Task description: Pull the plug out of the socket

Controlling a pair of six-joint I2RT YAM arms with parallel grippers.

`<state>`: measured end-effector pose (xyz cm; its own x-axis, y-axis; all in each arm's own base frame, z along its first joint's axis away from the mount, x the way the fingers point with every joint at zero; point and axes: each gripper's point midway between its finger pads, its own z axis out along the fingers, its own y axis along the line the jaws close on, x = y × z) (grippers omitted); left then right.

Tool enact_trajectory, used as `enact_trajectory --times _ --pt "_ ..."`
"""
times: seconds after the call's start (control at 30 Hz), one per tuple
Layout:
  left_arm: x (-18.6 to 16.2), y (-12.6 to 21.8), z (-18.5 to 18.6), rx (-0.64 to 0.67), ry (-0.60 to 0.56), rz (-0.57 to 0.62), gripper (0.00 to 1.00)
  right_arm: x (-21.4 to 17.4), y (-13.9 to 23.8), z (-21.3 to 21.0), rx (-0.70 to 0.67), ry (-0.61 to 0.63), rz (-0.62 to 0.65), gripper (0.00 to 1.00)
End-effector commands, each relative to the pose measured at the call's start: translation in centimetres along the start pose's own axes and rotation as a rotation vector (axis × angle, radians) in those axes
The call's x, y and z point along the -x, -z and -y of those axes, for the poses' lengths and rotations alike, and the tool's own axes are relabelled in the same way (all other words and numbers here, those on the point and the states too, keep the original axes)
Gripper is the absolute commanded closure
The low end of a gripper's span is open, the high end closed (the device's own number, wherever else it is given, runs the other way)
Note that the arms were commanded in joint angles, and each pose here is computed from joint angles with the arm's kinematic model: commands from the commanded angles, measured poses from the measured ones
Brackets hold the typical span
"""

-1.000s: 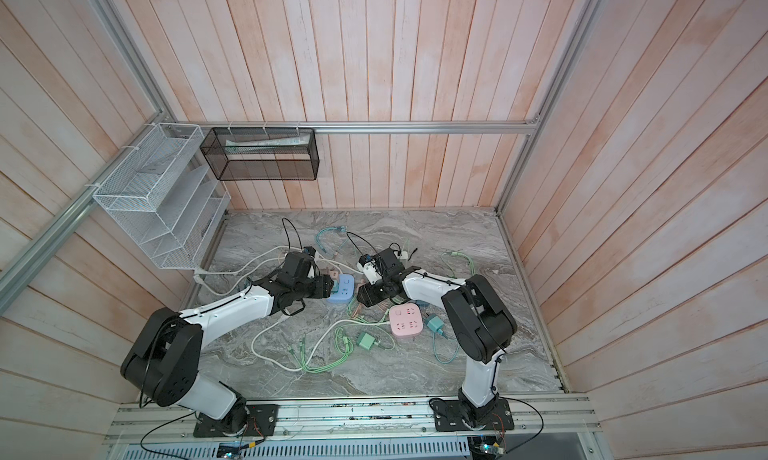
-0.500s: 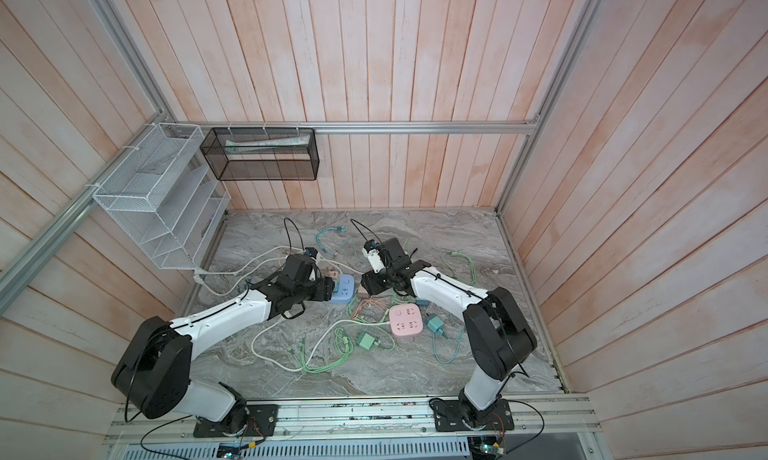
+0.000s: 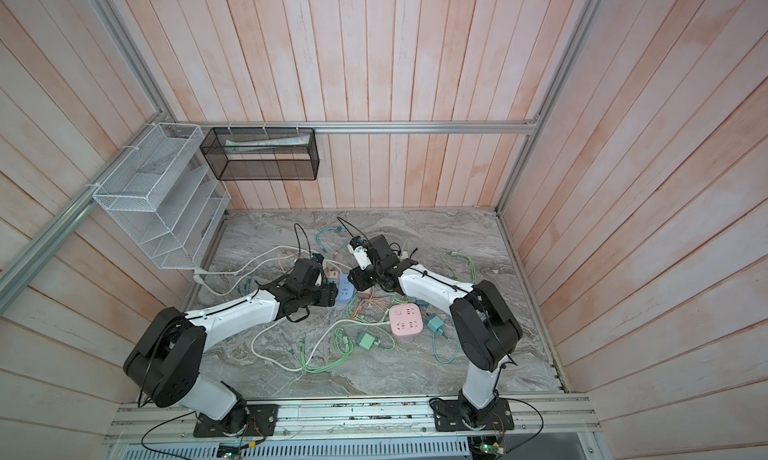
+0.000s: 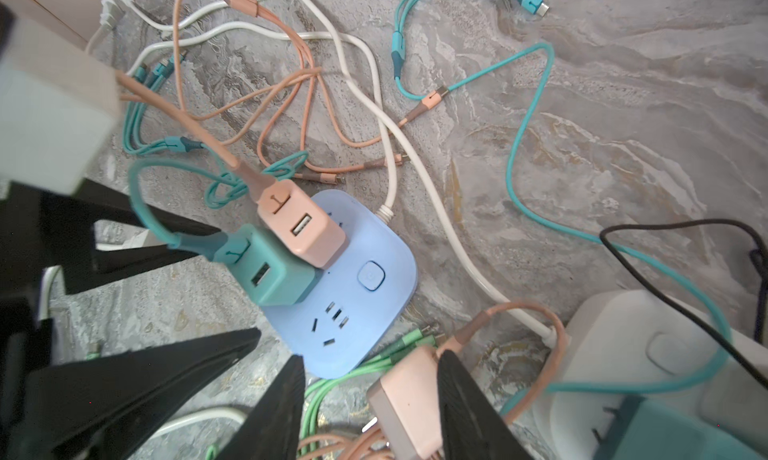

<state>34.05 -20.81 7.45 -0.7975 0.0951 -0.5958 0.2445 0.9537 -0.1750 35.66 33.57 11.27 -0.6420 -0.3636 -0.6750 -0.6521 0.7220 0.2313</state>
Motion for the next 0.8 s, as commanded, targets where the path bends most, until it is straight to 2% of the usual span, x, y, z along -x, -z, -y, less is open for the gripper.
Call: enact_trajectory --times 0.0,0.37,0.77 --pt "0.4 -0.6 0.1 0.010 -0.006 0.014 0.26 -0.3 -2.0 0.3 0.014 -0.002 -0.038 0.51" --pt "1.0 -1.9 0.1 0.024 -0.029 0.026 0.30 -1.5 -4.9 1.6 0.066 -0.064 -0.098 0.54" --pt "2.0 -3.2 -0.2 0.066 -0.064 0.038 0.36 -3.9 -5.6 -0.9 0.193 -0.108 -0.158 0.64"
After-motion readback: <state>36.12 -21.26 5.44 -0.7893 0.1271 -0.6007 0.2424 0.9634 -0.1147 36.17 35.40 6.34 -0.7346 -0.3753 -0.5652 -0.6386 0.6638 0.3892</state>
